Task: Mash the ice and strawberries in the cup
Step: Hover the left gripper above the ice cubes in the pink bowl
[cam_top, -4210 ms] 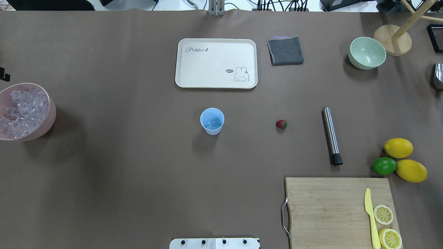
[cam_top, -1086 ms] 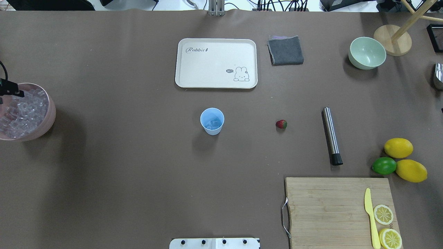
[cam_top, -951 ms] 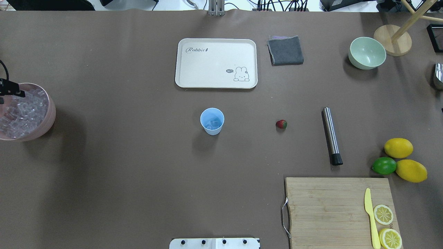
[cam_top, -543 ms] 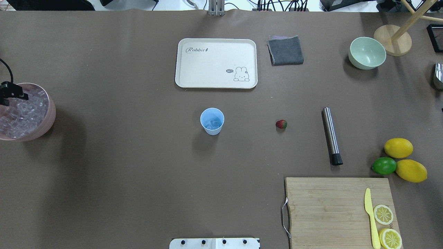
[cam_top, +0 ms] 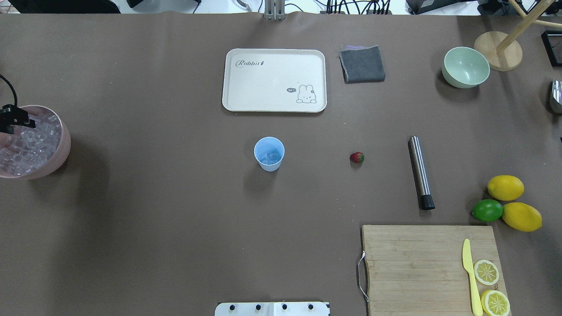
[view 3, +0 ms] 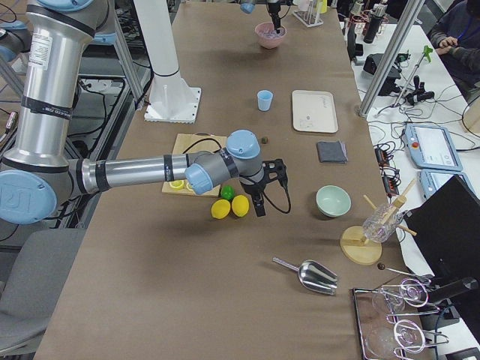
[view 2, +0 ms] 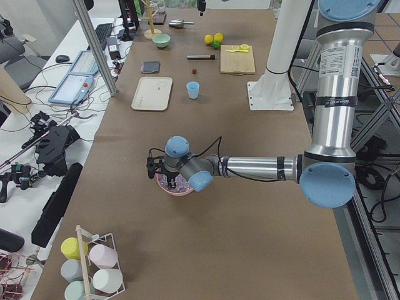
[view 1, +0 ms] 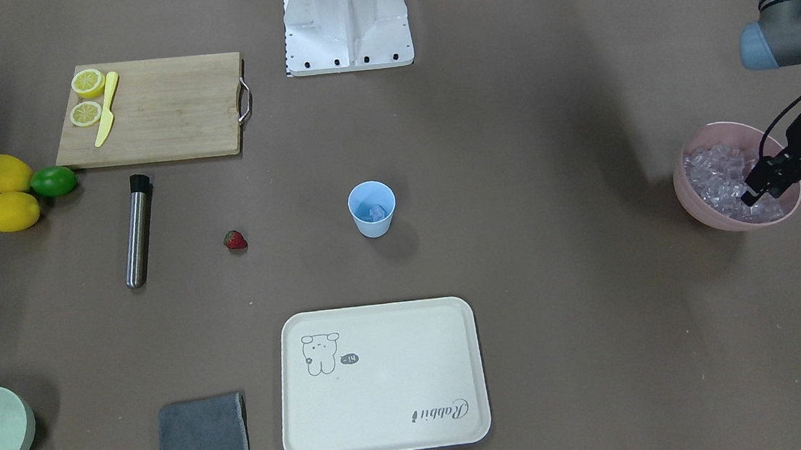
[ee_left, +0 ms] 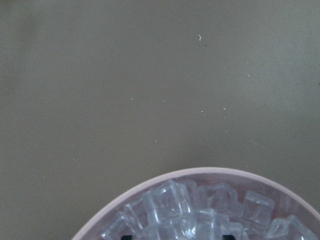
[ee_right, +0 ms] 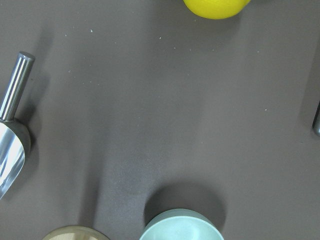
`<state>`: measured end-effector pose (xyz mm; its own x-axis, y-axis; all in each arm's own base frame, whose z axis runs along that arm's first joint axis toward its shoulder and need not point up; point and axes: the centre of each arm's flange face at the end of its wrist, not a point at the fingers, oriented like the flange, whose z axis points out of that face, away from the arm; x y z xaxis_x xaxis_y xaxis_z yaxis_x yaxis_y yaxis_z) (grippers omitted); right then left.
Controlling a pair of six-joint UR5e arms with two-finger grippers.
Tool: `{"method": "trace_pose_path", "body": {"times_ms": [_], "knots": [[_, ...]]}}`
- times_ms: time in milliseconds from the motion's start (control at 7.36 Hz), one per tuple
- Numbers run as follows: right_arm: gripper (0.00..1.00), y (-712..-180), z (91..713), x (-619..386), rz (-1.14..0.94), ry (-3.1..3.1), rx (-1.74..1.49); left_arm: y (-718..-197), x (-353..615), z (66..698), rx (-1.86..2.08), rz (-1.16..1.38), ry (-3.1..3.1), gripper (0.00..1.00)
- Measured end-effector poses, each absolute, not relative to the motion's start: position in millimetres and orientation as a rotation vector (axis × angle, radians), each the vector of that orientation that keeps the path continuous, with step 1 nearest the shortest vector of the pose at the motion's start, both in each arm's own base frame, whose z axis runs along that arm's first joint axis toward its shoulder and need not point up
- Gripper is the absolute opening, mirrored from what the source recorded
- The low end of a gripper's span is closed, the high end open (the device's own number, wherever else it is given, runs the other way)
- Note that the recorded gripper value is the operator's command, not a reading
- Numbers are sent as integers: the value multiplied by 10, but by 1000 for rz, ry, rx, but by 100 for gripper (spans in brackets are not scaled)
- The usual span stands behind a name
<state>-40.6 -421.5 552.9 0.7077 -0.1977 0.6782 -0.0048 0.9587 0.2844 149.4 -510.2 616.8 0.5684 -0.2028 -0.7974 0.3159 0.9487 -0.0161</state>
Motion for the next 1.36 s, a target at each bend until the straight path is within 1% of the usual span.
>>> {"method": "trace_pose_path", "body": {"times_ms": [272,679,951,1222,1358], "knots": [[100,-4212,5531,-405,-109,-780,275,-5109,1489,6153,138,-304,918,64],[100,-4209,5541,-404,-108,-779,273,-5114,1479,6134,142,-305,919,36],[100,-4208,5543,-404,-108,-779,273,-5120,1464,6090,150,-305,924,25],[100,-4207,5543,-405,-108,-780,272,-5125,1443,6018,161,-304,930,24],[100,-4207,5543,-405,-108,-780,272,-5125,1437,5994,165,-303,932,39]]}}
